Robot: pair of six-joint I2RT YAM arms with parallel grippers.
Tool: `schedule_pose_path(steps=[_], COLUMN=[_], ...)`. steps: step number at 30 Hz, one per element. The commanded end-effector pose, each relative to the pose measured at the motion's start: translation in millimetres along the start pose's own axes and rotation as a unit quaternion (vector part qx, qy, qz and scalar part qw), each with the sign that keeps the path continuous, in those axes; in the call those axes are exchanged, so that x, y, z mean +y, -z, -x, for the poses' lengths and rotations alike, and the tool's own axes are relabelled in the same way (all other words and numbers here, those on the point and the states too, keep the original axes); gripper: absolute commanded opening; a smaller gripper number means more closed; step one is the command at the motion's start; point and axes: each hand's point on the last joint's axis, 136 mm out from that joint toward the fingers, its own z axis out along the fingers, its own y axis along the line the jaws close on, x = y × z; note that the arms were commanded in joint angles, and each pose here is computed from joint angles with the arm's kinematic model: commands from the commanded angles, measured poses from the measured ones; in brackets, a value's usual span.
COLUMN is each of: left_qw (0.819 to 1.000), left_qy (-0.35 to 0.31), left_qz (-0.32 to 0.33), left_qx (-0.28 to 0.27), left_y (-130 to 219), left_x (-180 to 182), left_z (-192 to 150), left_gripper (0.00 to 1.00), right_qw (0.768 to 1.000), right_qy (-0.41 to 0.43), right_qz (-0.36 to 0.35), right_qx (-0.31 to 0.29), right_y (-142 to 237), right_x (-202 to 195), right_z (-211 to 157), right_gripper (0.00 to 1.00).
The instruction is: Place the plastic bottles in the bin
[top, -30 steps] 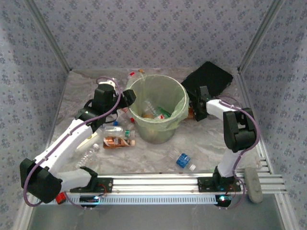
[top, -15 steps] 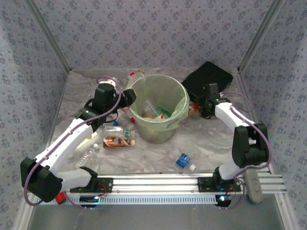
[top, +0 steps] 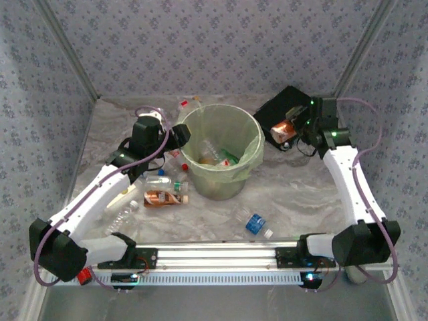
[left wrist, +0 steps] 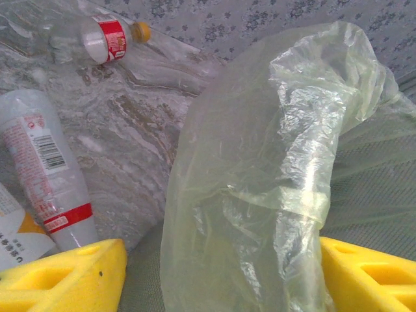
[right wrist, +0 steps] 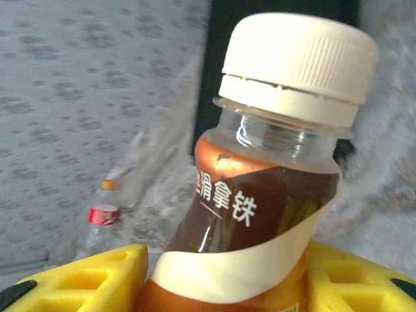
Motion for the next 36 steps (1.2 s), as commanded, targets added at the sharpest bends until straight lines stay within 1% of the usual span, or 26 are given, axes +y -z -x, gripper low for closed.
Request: schedule_pose_path(steps=[1, 3, 4, 7, 9, 11, 13, 14, 15, 18, 22, 26, 29, 33, 36], left_qw=[0.999, 0.999, 0.999, 0.999, 0.999, 0.999, 0.999, 0.999, 0.999, 0.999, 0.999, 0.999, 0.999, 0.999, 1.0], left_qy=[-0.005, -0.006, -0.006, -0.004, -0.003, -0.002, -0.002, -0.003, -0.003, -0.003, 0.0, 0.001, 0.002, 0.001, 0.002], left_qz=[0.027, 0.026, 0.025, 0.023, 0.021, 0.019, 0.019, 0.018, 0.02, 0.02, 0.022, 0.022, 0.022, 0.02, 0.021], left_qx=[0.033, 0.033, 0.033, 0.034, 0.035, 0.034, 0.034, 0.033, 0.033, 0.033, 0.029, 0.026, 0.026, 0.025, 0.022], left_y=[-9.1, -9.4, -9.5, -10.7, -11.8, -12.4, -12.5, -12.4, -12.5, -12.6, -12.1, -11.4, -11.5, -9.5, -7.5], left_x=[14.2, 14.4, 13.8, 12.4, 11.3, 9.9, 8.8, 8.2, 9.0, 8.9, 10.1, 9.9, 9.8, 9.7, 10.7], left_z=[-17.6, -18.2, -18.0, -18.7, -18.4, -17.3, -16.2, -15.6, -15.3, -15.9, -15.5, -13.7, -14.0, -14.0, -14.0], left_gripper=[0.73, 0.73, 0.73, 0.73, 0.73, 0.73, 0.73, 0.73, 0.73, 0.73, 0.73, 0.73, 0.73, 0.73, 0.73], right_qw=[0.994, 0.98, 0.971, 0.948, 0.931, 0.913, 0.893, 0.879, 0.867, 0.845, 0.83, 0.815, 0.814, 0.815, 0.816], right_qy=[0.104, 0.188, 0.226, 0.303, 0.35, 0.394, 0.436, 0.46, 0.479, 0.512, 0.526, 0.523, 0.513, 0.505, 0.498], right_qz=[0.034, 0.029, 0.029, 0.054, 0.082, 0.101, 0.113, 0.123, 0.127, 0.119, 0.11, 0.117, 0.102, 0.077, 0.057], right_qx=[-0.018, -0.064, -0.077, -0.081, -0.065, -0.037, 0.001, 0.025, 0.048, 0.101, 0.149, 0.219, 0.252, 0.272, 0.287], right_y=[33.0, 47.8, 52.7, 58.1, 55.2, 50.1, 42.0, 38.1, 31.1, 16.4, 0.7, -15.4, -32.8, -55.6, -67.7], right_x=[40.4, 72.0, 87.1, 134.0, 161.3, 179.5, 188.2, 190.8, 190.9, 182.5, 167.4, 149.2, 133.7, 114.5, 102.2], right_z=[3.8, 9.0, 8.0, -11.1, -34.8, -63.4, -94.5, -112.7, -129.8, -165.9, -194.9, -226.6, -240.7, -258.0, -267.6], right_gripper=[0.45, 0.45, 0.45, 0.46, 0.46, 0.46, 0.47, 0.48, 0.49, 0.5, 0.5, 0.51, 0.51, 0.51, 0.54])
